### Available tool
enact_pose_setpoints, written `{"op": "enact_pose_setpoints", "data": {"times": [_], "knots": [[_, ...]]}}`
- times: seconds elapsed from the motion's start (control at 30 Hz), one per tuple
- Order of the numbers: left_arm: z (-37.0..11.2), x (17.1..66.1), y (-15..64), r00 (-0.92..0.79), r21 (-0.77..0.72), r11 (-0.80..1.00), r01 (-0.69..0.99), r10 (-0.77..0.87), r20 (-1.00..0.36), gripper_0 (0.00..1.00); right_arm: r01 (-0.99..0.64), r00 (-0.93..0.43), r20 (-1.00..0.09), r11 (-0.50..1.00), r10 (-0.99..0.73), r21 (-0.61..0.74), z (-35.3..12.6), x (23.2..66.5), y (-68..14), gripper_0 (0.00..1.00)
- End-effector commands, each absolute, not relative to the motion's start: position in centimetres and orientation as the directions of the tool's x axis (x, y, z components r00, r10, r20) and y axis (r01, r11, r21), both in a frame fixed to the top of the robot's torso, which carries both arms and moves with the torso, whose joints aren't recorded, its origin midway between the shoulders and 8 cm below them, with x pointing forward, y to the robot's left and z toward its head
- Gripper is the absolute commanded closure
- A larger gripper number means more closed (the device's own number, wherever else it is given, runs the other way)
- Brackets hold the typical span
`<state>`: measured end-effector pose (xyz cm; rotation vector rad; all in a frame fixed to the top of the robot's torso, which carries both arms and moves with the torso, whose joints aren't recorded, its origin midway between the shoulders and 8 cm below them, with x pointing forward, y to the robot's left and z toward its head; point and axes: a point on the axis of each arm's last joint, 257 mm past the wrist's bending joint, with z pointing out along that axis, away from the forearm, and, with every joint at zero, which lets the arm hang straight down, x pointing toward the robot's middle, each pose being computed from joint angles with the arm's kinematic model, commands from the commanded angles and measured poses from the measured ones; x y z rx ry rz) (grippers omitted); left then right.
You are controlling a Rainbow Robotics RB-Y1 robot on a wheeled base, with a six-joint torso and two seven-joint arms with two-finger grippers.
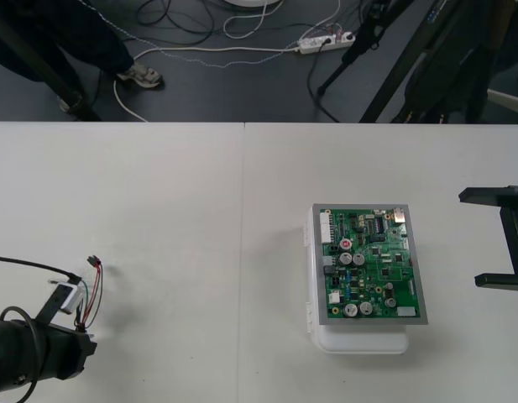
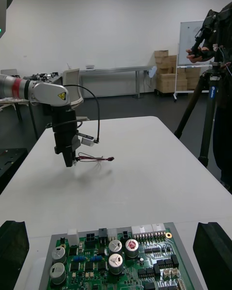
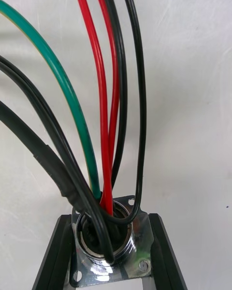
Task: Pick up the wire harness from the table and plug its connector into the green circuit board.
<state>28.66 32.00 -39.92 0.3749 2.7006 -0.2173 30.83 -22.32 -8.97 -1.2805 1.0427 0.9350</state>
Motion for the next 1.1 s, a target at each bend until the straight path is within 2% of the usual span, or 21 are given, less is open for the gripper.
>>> {"op": "enact_pose_setpoints", "data": {"times": [0.03, 0.77, 1.1], "knots": [[-35.9, 30.4, 33.5, -0.823, -0.036, 0.908, 0.417, 0.36, -0.439, 1.0, -0.949, 0.308, -0.951, 0.066, -0.021, -0.309, -8.5, 30.8, -22.1, 0.0], [-25.6, 31.2, 34.5, -0.739, -0.083, 0.846, 0.527, 0.408, -0.536, 1.0, -0.942, 0.327, -0.945, 0.067, -0.024, -0.328, -8.5, 30.8, -22.2, 0.0], [-19.4, 33.0, 33.8, -0.633, -0.065, 0.789, 0.611, 0.437, -0.639, 1.0, -0.938, 0.338, -0.941, 0.068, -0.019, -0.339, -8.4, 30.8, -22.2, 0.0]]}}
